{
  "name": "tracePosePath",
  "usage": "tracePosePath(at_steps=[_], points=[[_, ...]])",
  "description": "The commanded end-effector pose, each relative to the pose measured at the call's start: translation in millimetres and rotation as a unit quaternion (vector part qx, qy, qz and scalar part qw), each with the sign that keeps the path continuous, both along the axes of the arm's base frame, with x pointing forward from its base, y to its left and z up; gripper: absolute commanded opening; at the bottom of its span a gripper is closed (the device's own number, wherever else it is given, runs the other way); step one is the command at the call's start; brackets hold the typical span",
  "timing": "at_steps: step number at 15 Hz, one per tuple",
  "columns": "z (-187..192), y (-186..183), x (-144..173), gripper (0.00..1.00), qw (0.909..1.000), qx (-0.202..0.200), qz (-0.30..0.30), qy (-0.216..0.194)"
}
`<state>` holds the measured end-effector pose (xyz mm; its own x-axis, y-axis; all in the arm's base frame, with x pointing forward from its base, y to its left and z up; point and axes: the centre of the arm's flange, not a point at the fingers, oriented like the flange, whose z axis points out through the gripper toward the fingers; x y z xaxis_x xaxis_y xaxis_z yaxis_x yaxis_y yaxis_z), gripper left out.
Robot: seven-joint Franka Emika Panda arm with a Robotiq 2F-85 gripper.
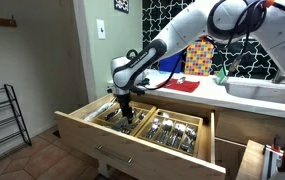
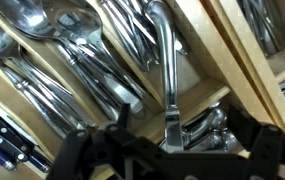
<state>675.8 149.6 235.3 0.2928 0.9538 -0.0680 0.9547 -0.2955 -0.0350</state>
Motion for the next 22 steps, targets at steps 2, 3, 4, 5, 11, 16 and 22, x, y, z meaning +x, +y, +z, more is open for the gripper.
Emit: tracePosePath(at_steps=[2, 3, 4, 5, 11, 16, 22], points=[[-21.1, -6.7, -2.4, 0.85, 0.9992, -0.016, 0.035, -0.002], [-24.4, -7.1, -2.6, 0.72, 0.9989, -0.02, 0.042, -0.001], [-26.5, -7.3, -3.1, 0.59, 0.9987, -0.023, 0.046, 0.0], [-27.9, -7.2, -3.6, 0.51, 0.9984, -0.025, 0.051, -0.001], [-30.2, -3.3, -4.2, 0.43, 0.9964, -0.03, 0.078, -0.006], [-34.2, 3.5, -6.4, 0.49, 0.9945, -0.033, 0.099, -0.003], [-32.2, 10.9, -7.6, 0.18, 0.9923, -0.03, 0.12, -0.009]])
